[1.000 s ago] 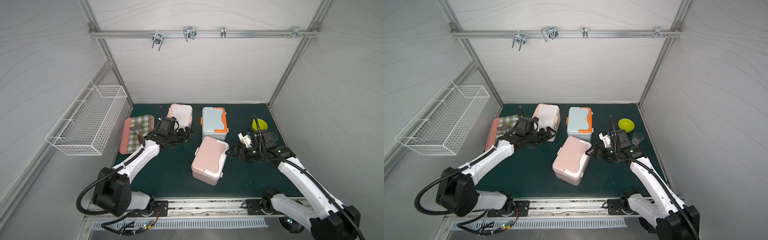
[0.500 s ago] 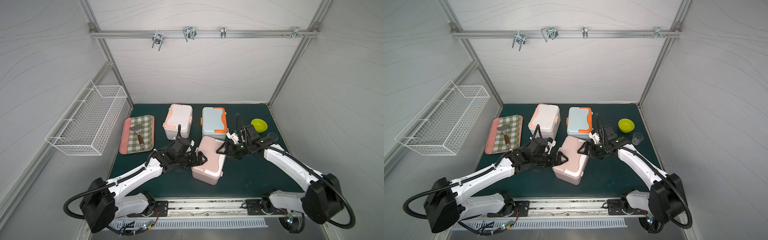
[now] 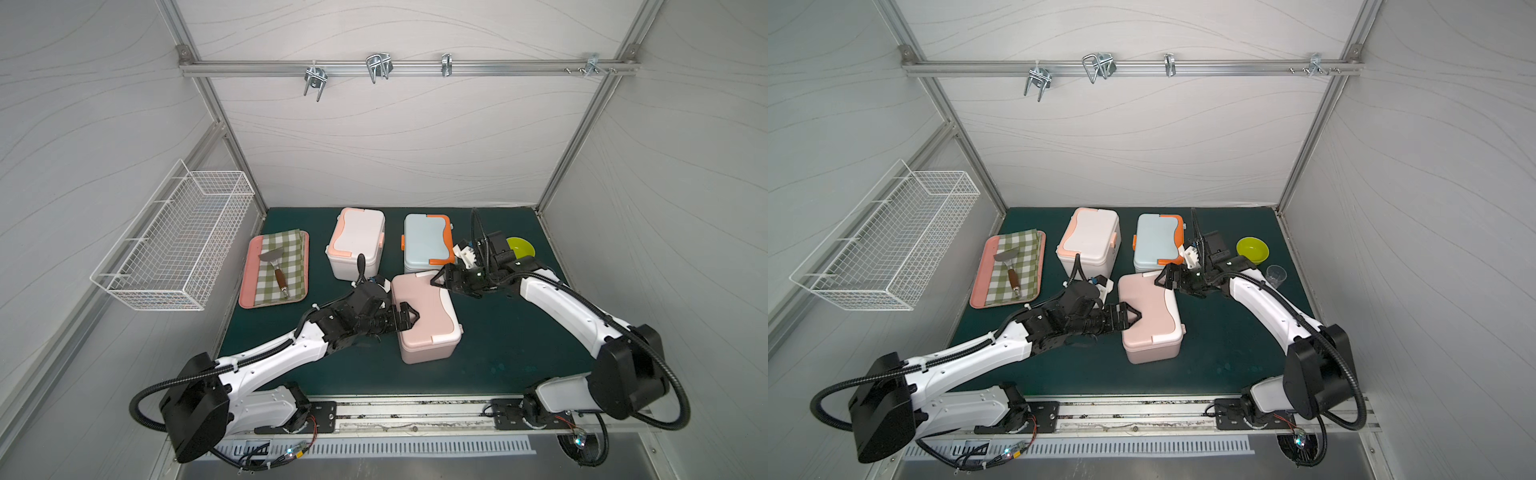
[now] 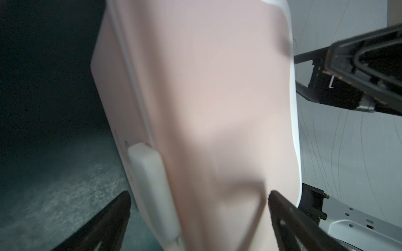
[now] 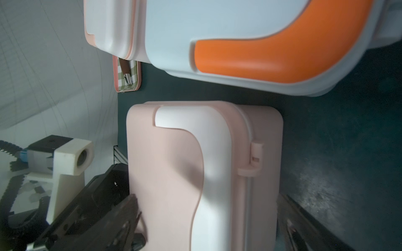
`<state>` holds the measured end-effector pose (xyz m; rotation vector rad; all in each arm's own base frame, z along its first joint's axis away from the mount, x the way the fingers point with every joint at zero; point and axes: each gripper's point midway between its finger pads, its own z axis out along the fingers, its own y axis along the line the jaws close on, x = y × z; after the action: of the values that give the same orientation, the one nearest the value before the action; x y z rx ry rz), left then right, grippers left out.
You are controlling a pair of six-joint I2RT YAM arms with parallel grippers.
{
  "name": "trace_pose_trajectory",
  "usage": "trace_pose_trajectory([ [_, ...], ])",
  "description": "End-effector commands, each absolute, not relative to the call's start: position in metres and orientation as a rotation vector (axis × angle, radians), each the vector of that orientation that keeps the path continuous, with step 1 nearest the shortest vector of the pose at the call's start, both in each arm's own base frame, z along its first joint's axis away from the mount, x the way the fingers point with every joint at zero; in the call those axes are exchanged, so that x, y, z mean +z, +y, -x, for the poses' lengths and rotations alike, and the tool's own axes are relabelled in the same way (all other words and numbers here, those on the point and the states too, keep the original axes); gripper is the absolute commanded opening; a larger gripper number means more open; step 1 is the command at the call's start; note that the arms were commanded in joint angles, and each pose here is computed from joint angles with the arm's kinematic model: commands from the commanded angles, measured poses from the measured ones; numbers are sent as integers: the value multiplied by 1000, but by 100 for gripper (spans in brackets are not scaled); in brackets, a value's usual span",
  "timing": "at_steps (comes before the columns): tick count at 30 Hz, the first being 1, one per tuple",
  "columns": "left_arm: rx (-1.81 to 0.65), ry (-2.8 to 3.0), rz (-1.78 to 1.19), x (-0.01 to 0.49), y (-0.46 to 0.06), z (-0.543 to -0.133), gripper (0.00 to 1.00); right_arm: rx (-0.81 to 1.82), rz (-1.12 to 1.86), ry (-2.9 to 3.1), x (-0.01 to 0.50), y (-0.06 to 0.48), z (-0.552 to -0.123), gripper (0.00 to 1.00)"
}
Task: Open first aid kits and take out gauze
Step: Adjust the first aid kit at the center of the board.
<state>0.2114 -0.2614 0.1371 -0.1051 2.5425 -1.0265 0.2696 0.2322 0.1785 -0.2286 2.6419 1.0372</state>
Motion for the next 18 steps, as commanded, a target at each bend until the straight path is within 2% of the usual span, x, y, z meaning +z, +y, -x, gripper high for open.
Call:
trace_pose_trajectory([
  [1,-992,2499,180,137,-238,-217,99,913,315,2636,188,215,-249,99],
  [5,-1119,2443,254,138,-224,-221,99,880,437,2606,191,219,-222,94],
  [9,-1327,2354,249,153,-230,-230,99,834,525,2646,178,225,-203,82],
  [13,-1433,2307,230,162,-244,-237,98,809,542,2692,162,226,-196,71],
  [18,-1541,2292,204,161,-260,-244,95,818,575,2698,161,234,-191,69],
])
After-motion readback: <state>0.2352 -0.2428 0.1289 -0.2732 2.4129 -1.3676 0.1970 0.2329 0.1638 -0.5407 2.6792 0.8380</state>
